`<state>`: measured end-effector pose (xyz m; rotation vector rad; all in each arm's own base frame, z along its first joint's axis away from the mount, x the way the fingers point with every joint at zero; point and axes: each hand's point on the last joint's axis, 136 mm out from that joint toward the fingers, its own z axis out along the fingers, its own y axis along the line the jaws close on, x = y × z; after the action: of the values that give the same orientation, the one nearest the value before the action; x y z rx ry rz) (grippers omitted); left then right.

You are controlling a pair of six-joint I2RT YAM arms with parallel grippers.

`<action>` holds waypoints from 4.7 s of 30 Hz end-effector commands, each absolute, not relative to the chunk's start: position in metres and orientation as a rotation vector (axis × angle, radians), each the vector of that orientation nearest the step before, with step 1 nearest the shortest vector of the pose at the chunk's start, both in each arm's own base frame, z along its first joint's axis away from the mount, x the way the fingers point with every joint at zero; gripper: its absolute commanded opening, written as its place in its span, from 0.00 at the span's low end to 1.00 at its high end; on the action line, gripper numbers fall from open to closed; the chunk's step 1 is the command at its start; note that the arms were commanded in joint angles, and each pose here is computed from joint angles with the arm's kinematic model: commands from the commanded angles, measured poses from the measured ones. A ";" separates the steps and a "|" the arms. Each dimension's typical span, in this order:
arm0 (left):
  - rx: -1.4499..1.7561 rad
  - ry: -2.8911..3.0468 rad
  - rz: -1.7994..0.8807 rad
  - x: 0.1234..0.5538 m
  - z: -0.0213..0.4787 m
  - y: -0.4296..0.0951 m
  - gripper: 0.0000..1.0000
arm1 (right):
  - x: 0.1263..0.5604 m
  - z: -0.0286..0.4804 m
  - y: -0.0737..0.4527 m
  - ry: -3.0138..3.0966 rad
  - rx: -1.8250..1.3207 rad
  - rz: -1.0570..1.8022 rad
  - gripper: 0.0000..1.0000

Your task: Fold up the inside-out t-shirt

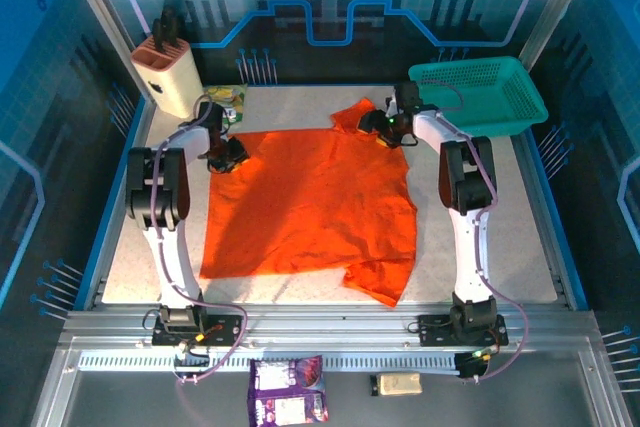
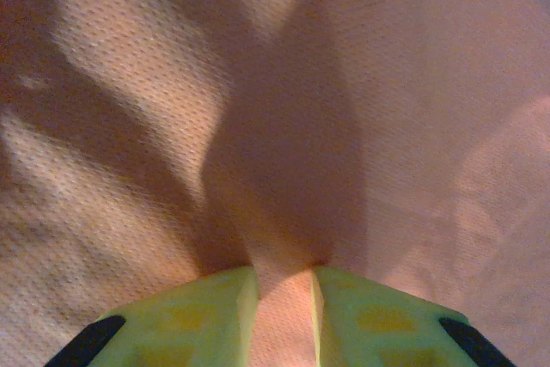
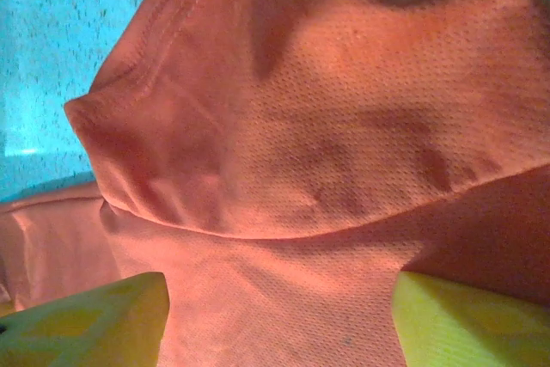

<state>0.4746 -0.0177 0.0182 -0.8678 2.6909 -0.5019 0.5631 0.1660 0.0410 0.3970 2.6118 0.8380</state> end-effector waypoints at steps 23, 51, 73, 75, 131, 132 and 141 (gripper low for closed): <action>-0.739 2.508 -0.688 0.556 0.086 -0.022 0.32 | 0.548 0.123 0.159 2.636 0.212 0.843 0.69; -0.791 2.836 -0.546 0.266 0.025 -0.082 0.36 | 0.166 0.035 0.205 3.218 -0.118 0.639 0.63; -0.819 2.809 -0.535 0.261 0.034 -0.078 0.37 | 0.150 0.071 0.227 3.152 -0.316 0.463 0.58; -0.818 2.803 -0.532 0.260 0.036 -0.077 0.37 | 0.146 0.070 0.243 3.155 -0.376 0.493 0.54; -0.888 2.746 -0.552 0.246 0.048 -0.074 0.39 | 0.097 0.015 0.127 3.256 0.528 0.577 0.30; -0.889 2.748 -0.554 0.245 0.048 -0.075 0.40 | 0.098 0.014 0.127 3.255 0.531 0.572 0.29; -0.890 2.748 -0.558 0.243 0.048 -0.074 0.39 | 0.096 0.010 0.125 3.266 0.538 0.554 0.25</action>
<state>0.2478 -0.0729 0.0484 -0.8813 2.7473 -0.5347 0.0993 0.1248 0.0133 0.4949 3.2535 0.5364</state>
